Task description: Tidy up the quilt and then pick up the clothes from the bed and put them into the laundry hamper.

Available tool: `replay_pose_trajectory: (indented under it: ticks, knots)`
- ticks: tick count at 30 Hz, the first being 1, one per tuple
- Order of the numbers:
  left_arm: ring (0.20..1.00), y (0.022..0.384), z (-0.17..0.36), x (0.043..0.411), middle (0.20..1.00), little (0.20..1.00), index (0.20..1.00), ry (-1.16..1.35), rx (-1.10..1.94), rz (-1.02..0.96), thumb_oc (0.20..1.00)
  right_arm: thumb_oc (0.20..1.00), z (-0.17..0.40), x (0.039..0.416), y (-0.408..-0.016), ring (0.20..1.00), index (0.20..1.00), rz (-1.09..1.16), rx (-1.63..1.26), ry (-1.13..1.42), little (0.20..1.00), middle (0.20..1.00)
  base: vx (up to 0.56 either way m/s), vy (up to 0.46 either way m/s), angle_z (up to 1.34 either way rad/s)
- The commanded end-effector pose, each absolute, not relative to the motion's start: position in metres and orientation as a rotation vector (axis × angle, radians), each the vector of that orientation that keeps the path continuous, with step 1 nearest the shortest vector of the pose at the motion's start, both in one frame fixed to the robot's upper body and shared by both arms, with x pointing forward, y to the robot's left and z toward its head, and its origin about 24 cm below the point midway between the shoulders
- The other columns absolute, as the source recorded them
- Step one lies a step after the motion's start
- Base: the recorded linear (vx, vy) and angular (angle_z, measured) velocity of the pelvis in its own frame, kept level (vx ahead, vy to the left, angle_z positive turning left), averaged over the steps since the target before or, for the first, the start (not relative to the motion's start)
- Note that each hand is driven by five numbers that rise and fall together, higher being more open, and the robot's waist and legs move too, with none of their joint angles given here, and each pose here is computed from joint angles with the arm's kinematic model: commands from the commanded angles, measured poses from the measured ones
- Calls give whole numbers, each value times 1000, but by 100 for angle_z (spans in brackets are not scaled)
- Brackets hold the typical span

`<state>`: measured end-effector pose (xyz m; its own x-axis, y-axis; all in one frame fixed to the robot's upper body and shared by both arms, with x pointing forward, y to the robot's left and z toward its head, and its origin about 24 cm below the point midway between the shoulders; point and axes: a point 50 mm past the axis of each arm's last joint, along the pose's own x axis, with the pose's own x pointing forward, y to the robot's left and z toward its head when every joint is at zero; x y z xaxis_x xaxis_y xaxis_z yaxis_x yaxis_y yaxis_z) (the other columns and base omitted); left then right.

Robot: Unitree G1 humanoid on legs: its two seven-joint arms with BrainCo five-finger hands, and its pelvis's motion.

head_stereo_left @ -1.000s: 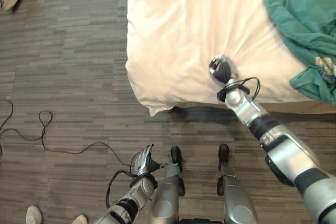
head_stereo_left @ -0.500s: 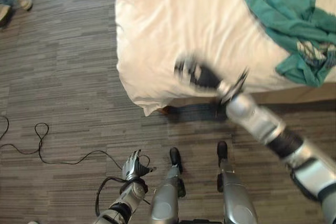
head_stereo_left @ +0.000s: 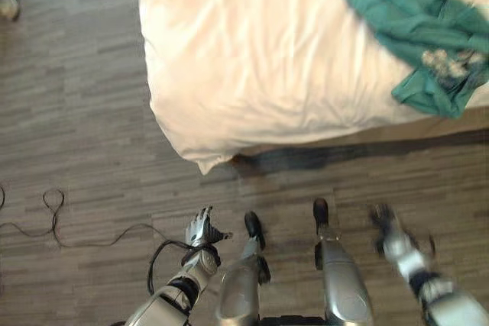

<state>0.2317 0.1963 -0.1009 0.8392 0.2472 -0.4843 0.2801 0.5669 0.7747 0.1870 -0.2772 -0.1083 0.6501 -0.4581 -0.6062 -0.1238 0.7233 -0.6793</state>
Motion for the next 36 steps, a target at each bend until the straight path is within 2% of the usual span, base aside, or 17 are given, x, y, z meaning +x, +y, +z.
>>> replay_pose_trajectory:
  ticks: [1, 3, 4, 5, 9, 10, 13, 14, 16, 19, 20, 24, 28, 36]
  knots:
    - [1000, 197, -97, 237, 1000, 1000, 1000, 556, 1084, -87, 1000, 200, -118, 158, -288, 200, 200, -228, -723, 951, 200, 200, 150, 27, -20]
    - [1000, 201, -97, 237, 1000, 1000, 1000, 558, 1098, -114, 1000, 200, -134, 104, -300, 200, 200, -294, -663, 1136, 200, 200, 136, 31, -15]
    - [1000, 203, -96, 237, 1000, 1000, 1000, 557, 1108, -130, 1000, 297, -136, 91, -304, 297, 297, -331, -632, 1178, 297, 297, 113, 38, -41]
    - [1000, 209, -95, 237, 1000, 1000, 1000, 567, 1116, -124, 1000, 1000, -137, 86, -307, 1000, 1000, -345, -625, 1200, 1000, 1000, 145, 22, -81]
    - [1000, 220, -105, 219, 1000, 1000, 1000, 629, 1118, -153, 1000, 1000, -139, 84, -303, 1000, 1000, -315, -655, 1203, 1000, 1000, 159, -217, -295]
    - [1000, 227, -112, 205, 1000, 1000, 1000, 690, 1096, -143, 1000, 1000, -143, 82, -294, 1000, 1000, -318, -604, 1196, 1000, 1000, 171, -264, -140]
    - [1000, 228, -117, 197, 1000, 1000, 1000, 721, 1048, -130, 1000, 1000, -145, 77, -290, 1000, 1000, -317, -593, 1199, 1000, 1000, 285, -356, -115]
    - [1000, 230, -125, 181, 1000, 1000, 1000, 788, 954, -65, 1000, 1000, -144, 90, -283, 1000, 1000, -293, -594, 1155, 1000, 1000, 331, -440, -207]
    - [1000, 229, -126, 178, 1000, 1000, 1000, 796, 927, -48, 1000, 1000, -144, 97, -279, 1000, 1000, -268, -604, 1135, 1000, 1000, 282, -277, -267]
    - [1000, 229, -126, 178, 1000, 1000, 1000, 796, 927, -48, 1000, 1000, -144, 97, -279, 1000, 1000, -268, -604, 1135, 1000, 1000, 263, -22, -134]
    - [1000, 205, -127, 185, 1000, 1000, 1000, 749, 873, -70, 1000, 1000, -142, 116, -270, 1000, 1000, -166, -714, 1098, 1000, 1000, 831, 43, -69]
    - [1000, 196, -130, 184, 1000, 1000, 1000, 743, 894, -134, 1000, 1000, -143, 120, -264, 1000, 1000, -127, -754, 1087, 1000, 1000, 570, 34, -162]
    - [1000, 198, -137, 170, 1000, 1000, 1000, 813, 874, -136, 1000, 1000, -147, 119, -253, 1000, 1000, -111, -714, 1081, 1000, 1000, 601, -2, -99]
    - [1000, 203, -124, 195, 1000, 1000, 1000, 737, 921, -92, 1000, 1000, -135, 155, -241, 1000, 1000, -149, -676, 947, 1000, 1000, 428, -69, -53]
